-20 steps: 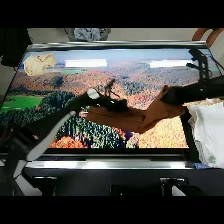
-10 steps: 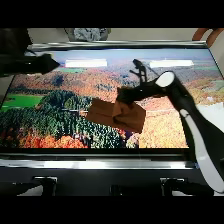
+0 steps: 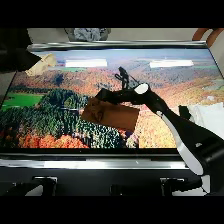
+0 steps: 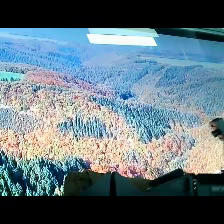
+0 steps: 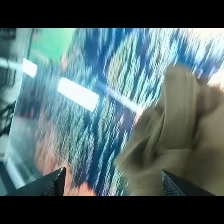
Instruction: Fold the shirts.
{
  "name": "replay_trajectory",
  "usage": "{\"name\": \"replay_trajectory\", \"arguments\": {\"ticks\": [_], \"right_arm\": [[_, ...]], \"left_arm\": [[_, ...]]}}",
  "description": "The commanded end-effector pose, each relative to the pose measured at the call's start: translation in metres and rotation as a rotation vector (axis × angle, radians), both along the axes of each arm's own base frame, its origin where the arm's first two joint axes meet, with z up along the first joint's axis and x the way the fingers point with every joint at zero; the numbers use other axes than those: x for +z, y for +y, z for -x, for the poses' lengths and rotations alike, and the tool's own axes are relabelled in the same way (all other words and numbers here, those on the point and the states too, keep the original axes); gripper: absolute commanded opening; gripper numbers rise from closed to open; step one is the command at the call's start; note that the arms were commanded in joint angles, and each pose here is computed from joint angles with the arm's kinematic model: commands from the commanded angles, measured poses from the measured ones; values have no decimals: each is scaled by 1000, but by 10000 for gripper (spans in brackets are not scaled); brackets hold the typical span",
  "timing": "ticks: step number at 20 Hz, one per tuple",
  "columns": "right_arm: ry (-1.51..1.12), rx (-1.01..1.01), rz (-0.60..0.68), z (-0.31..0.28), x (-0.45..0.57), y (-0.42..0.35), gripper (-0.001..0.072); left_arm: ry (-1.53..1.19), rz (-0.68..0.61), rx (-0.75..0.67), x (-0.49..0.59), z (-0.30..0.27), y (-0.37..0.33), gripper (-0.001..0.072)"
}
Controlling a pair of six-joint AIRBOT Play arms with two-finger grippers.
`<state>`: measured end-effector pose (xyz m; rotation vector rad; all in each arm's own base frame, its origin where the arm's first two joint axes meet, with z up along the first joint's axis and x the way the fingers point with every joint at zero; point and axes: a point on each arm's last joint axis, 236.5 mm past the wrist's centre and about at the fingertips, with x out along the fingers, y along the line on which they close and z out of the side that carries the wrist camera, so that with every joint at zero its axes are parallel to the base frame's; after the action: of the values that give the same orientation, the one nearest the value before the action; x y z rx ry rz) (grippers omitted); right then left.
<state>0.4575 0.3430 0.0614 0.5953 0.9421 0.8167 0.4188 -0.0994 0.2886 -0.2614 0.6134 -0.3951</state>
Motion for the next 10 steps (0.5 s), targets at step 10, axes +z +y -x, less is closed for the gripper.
{"name": "replay_trajectory", "arguments": {"ticks": [10], "right_arm": [[435,-35,393,114,-119,-239,706]], "left_arm": [[75,-265,104,-56,-8,56,26]]}}
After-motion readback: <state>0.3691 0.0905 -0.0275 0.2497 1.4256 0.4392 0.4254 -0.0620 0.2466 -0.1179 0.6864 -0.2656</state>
